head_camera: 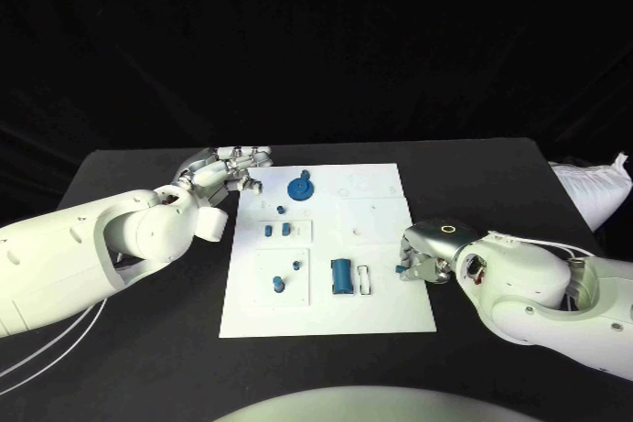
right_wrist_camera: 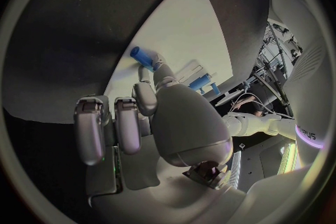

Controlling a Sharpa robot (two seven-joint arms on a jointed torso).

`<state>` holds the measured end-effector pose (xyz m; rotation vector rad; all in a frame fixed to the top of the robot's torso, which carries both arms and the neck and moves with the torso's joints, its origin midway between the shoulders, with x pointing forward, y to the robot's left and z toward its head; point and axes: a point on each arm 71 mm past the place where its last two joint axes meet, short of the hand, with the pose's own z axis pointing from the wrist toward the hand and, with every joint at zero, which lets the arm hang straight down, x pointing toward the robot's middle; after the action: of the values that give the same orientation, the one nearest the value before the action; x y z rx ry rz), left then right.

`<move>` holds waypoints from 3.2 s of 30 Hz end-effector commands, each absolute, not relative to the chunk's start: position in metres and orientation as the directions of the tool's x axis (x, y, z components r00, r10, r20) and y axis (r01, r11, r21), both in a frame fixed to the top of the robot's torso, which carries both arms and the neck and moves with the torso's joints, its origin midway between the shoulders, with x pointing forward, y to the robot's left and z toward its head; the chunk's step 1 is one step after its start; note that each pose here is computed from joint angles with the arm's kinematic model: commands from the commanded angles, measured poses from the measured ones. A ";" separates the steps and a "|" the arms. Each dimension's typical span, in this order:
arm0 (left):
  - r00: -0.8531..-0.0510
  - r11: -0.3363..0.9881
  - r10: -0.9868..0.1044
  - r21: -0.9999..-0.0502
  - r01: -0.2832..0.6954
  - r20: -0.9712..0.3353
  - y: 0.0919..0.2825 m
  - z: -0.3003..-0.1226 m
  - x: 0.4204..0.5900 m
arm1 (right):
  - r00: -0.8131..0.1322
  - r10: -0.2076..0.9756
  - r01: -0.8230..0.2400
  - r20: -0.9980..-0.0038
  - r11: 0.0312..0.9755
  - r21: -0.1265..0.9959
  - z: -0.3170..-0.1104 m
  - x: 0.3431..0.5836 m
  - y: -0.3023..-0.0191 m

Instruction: Assemble the parts on the task board

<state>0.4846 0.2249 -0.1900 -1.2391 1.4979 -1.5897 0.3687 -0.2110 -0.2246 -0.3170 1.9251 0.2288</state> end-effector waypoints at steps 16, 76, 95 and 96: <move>-0.388 -0.169 -0.896 -0.973 -0.155 0.217 0.222 -0.189 0.484 | -0.425 0.242 -0.099 -0.872 0.945 0.310 -0.232 0.363 -0.221; -0.394 -0.169 -0.893 -0.973 -0.158 0.219 0.220 -0.189 0.482 | -0.533 0.486 0.079 -0.693 0.844 0.531 -0.240 0.363 -0.186; -0.395 -0.169 -0.892 -0.972 -0.161 0.221 0.221 -0.189 0.482 | -0.558 0.458 0.067 -0.692 0.856 0.512 -0.242 0.364 -0.185; -0.395 -0.169 -0.892 -0.972 -0.161 0.221 0.221 -0.189 0.482 | -0.559 0.457 0.066 -0.692 0.856 0.512 -0.242 0.364 -0.185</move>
<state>0.4829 0.2231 -0.1901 -1.2368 1.5074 -1.5943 0.3652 -0.1870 -0.2418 0.4074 2.1063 0.5486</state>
